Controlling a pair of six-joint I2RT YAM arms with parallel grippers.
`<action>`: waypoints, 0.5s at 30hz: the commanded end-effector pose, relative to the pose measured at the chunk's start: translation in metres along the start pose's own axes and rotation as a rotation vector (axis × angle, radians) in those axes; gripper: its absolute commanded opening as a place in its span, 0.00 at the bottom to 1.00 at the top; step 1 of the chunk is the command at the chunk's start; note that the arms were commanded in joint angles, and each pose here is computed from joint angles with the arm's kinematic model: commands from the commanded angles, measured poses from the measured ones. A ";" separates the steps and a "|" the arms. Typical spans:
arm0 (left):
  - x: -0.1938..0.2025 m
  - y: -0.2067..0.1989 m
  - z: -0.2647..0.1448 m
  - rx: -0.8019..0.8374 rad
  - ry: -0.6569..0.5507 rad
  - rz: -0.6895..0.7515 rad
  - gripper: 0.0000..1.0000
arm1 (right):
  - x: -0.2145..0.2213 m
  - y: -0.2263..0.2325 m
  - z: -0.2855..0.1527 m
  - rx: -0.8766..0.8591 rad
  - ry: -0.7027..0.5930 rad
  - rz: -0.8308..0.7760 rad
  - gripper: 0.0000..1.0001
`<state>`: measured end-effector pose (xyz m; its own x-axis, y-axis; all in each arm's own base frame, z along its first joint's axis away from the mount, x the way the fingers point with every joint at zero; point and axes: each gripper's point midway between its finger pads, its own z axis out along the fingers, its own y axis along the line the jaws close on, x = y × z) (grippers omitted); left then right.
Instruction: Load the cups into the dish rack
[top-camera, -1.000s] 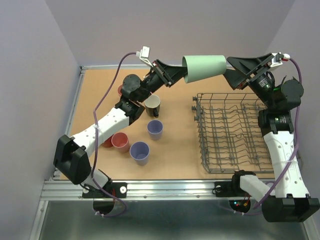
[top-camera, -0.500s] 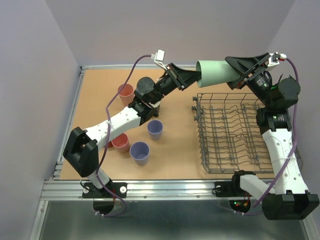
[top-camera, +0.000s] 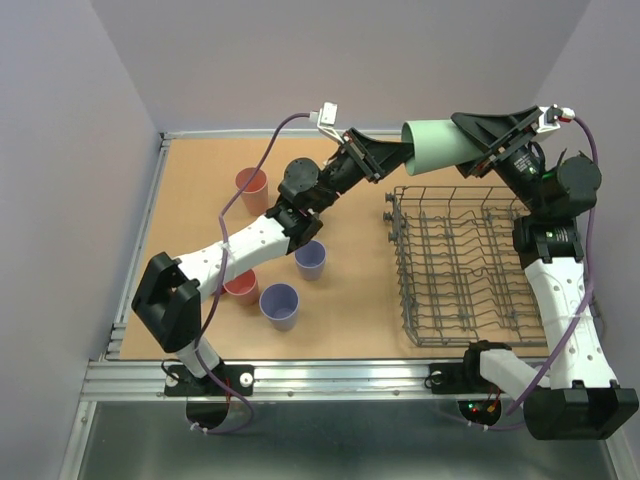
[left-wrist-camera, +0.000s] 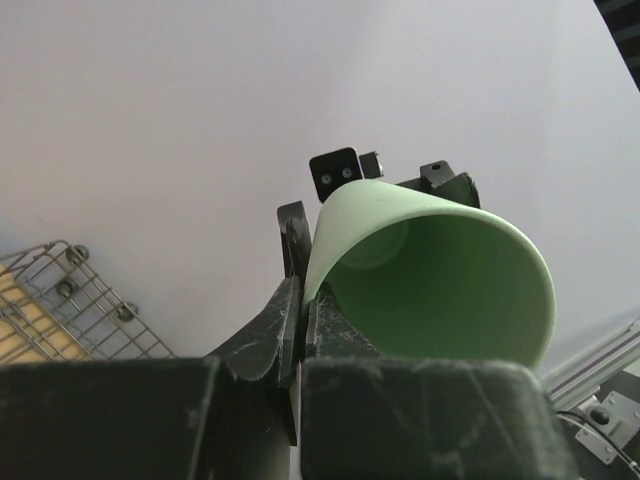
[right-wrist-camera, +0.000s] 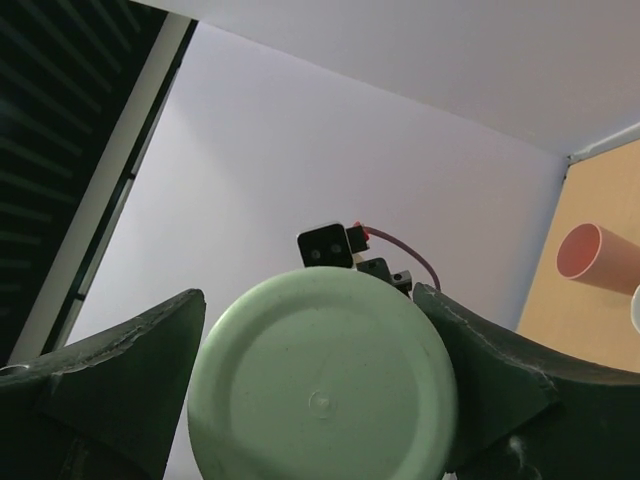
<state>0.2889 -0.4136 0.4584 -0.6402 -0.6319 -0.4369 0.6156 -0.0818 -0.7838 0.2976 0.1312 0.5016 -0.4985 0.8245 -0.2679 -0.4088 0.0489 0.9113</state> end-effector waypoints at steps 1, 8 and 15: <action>-0.009 -0.039 0.010 0.099 -0.052 0.038 0.00 | 0.003 0.016 -0.003 -0.064 -0.004 -0.030 0.79; 0.006 -0.016 0.002 0.005 0.005 0.016 0.24 | 0.003 0.016 -0.001 -0.053 0.001 -0.040 0.14; 0.018 0.029 -0.041 -0.216 0.082 0.029 0.85 | -0.004 0.006 0.005 0.017 -0.008 -0.139 0.00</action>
<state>0.2902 -0.4254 0.4140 -0.6820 -0.5736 -0.4538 0.5319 0.0369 -0.8460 0.3042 0.1303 0.4910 -0.4793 0.8219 -0.3078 -0.4014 0.1065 0.9097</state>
